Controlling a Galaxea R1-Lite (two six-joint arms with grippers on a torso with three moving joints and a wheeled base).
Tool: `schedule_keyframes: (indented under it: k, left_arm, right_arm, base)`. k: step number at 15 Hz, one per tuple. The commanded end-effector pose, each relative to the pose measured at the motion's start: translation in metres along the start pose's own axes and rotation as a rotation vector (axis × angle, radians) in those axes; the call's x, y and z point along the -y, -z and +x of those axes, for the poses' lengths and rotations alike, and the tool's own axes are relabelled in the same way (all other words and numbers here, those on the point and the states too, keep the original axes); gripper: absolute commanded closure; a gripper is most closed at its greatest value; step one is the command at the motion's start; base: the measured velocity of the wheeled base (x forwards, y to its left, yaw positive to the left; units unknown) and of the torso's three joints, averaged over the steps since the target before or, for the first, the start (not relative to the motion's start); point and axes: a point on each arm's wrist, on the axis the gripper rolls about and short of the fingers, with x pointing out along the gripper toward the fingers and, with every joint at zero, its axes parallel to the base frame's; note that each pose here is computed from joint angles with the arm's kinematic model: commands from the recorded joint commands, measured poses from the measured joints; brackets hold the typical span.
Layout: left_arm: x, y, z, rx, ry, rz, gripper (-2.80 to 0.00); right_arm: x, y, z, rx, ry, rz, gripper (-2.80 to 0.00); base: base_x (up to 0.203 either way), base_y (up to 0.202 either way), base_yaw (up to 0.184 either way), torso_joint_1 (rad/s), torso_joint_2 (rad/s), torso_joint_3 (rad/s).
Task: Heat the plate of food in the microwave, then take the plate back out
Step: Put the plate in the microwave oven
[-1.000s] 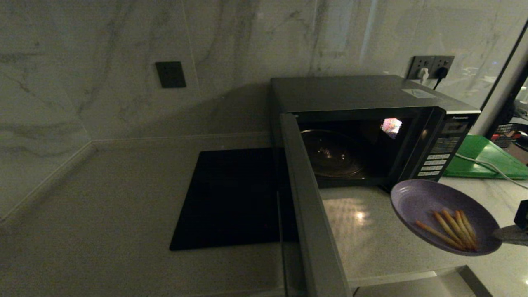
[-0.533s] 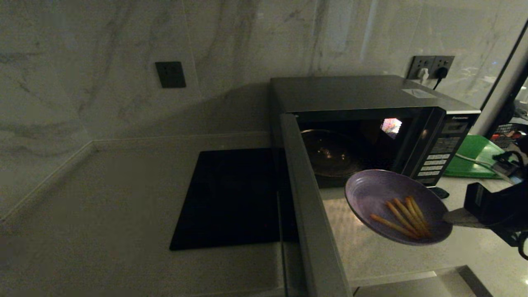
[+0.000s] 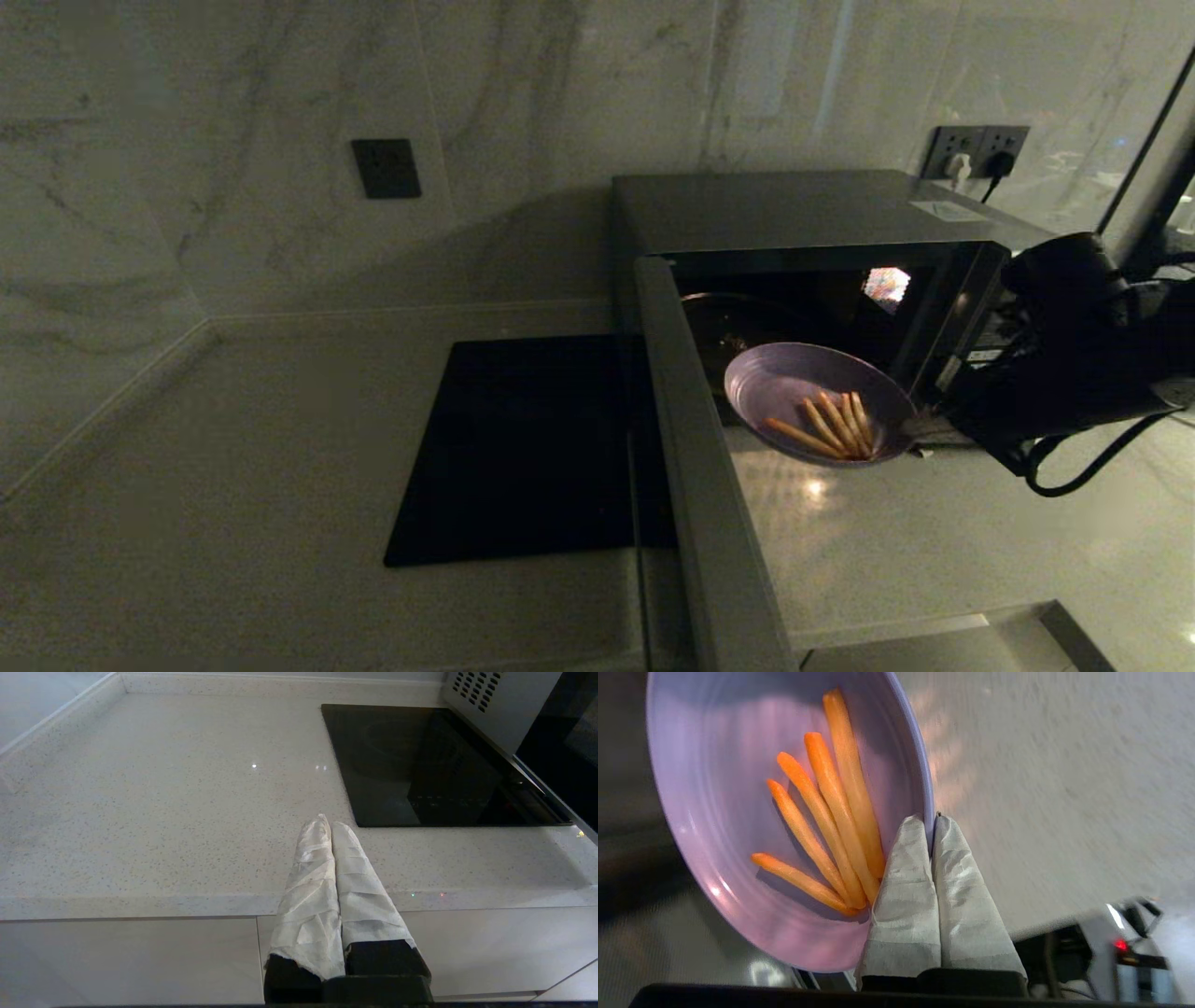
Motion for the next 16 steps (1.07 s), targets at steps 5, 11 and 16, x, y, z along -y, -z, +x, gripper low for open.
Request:
schedule_keyframes:
  k: [5,11,16]
  left_arm:
    - [0.0,0.0,0.0,0.001,0.0,-0.001,0.0]
    - [0.0,0.0,0.0,0.001,0.0,-0.001,0.0]
    - [0.0,0.0,0.0,0.001,-0.002,-0.001,0.0]
  right_arm:
    - [-0.026,-0.016,0.056,0.076,0.047,0.079,0.0]
    - [-0.047,-0.016,0.069,0.08,0.005,0.053,0.0]
    - [-0.052,-0.016,0.093,0.076,-0.004,0.041,0.0]
  base:
    - [0.0,0.0,0.0,0.0,0.0,0.0]
    - [0.0,0.0,0.0,0.0,0.0,0.0]
    - [0.0,0.0,0.0,0.0,0.0,0.0]
